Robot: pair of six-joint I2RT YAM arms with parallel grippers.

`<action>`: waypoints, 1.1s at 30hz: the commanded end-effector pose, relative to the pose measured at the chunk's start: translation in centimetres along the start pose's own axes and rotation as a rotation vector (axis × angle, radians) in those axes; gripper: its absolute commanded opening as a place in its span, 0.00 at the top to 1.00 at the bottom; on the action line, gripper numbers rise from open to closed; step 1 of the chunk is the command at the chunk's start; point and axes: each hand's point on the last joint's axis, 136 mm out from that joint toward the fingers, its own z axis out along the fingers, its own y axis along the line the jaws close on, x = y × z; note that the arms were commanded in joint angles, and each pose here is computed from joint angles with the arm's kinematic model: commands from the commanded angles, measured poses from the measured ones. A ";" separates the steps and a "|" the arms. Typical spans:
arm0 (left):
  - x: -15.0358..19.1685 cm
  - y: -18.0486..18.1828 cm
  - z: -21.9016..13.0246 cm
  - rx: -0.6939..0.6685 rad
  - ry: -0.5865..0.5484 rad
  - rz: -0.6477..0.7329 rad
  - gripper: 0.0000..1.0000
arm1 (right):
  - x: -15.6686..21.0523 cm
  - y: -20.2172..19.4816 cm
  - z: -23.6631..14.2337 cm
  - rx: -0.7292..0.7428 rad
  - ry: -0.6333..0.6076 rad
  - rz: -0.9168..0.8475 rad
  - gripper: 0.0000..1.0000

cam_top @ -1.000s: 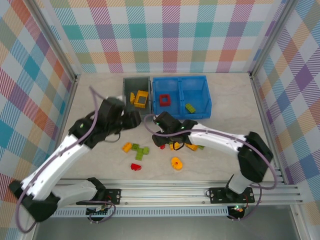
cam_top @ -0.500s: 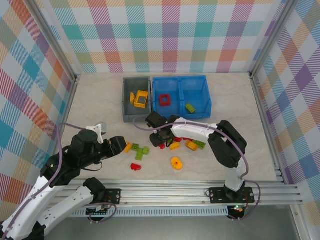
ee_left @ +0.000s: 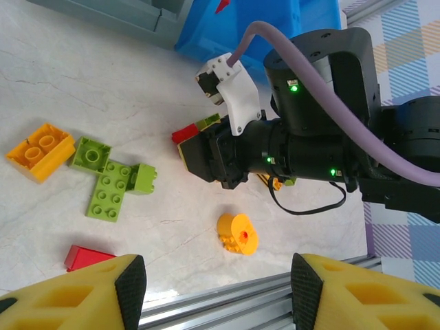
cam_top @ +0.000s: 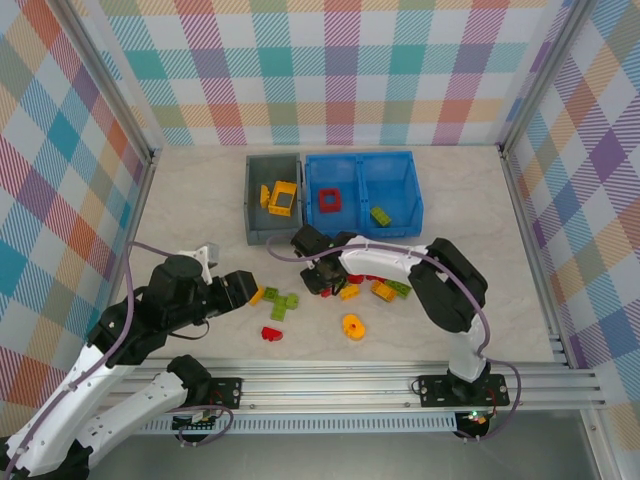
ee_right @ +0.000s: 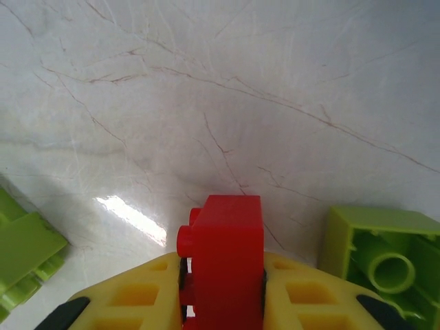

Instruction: Sort the legos into containers by color

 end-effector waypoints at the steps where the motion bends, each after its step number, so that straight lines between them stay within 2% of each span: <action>1: -1.1 -2.3 0.4 0.070 -0.016 0.013 0.40 | -3.5 -1.5 -6.4 0.003 -0.175 0.073 0.75; 4: -2.2 -4.4 1.8 0.094 -0.005 0.027 0.40 | -5.9 -5.2 -9.4 0.037 -0.234 0.181 0.75; 8: -4.3 -6.6 3.9 0.097 -0.030 0.062 0.40 | -9.5 -10.2 -10.2 0.152 -0.254 0.271 0.76; 13: -7.8 -9.4 7.1 0.111 -0.116 0.102 0.40 | -14.1 -14.8 -8.9 0.279 -0.245 0.348 0.77; 17: -9.8 -11.2 10.0 0.098 -0.137 0.136 0.41 | -17.0 -17.1 -7.0 0.348 -0.232 0.357 0.77; 22: -10.8 -12.6 13.1 0.102 -0.130 0.154 0.41 | -18.6 -19.5 -4.5 0.471 -0.216 0.349 0.76; 26: -10.9 -12.9 13.8 0.108 -0.124 0.158 0.41 | -18.7 -20.9 -3.6 0.518 -0.221 0.361 0.76; 29: -10.5 -12.5 13.9 0.103 -0.112 0.160 0.41 | -18.9 -20.9 -2.4 0.504 -0.218 0.344 0.73; 33: -9.9 -11.8 13.8 0.090 -0.102 0.157 0.41 | -19.1 -20.3 -1.8 0.464 -0.212 0.338 0.56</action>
